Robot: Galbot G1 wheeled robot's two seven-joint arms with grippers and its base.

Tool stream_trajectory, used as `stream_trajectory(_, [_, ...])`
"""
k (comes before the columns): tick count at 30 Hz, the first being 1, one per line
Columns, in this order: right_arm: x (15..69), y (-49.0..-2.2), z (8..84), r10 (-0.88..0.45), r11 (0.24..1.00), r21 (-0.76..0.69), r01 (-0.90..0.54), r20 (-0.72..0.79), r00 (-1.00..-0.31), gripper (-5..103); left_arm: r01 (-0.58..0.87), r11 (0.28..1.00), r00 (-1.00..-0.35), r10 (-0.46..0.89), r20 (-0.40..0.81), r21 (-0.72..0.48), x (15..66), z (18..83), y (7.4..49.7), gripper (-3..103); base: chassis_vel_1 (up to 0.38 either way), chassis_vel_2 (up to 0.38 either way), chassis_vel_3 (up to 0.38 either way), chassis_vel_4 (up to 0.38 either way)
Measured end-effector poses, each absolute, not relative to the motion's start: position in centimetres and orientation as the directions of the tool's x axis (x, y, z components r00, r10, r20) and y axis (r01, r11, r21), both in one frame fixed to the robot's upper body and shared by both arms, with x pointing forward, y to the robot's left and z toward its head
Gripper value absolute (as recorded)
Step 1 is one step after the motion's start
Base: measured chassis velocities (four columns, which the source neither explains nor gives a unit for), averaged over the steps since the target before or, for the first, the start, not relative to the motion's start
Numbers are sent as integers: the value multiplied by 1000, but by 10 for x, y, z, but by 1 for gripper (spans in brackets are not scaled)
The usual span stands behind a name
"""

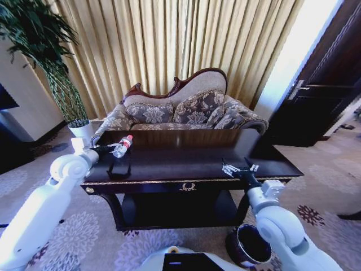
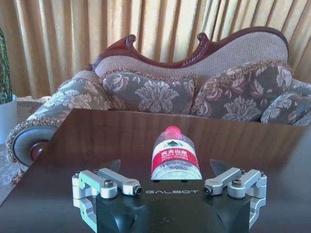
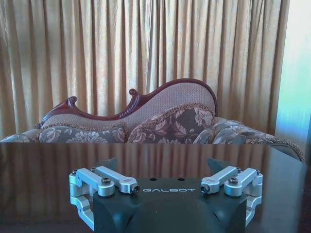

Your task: Move to the front of the table and place the trash on the table into the trash bin.

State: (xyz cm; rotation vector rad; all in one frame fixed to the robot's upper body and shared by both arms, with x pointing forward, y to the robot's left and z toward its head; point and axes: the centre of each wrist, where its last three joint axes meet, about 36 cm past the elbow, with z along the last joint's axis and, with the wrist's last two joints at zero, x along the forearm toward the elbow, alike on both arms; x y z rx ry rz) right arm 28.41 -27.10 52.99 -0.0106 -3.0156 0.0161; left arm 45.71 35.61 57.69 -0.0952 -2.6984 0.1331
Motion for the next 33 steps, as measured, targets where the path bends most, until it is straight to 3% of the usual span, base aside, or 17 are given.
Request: stream_trajectory(33, [279,-269,533,0,1000,17,2,126,-992,100,73,988,-880,127,458,-135,465,557,342,100,0,0,0,0])
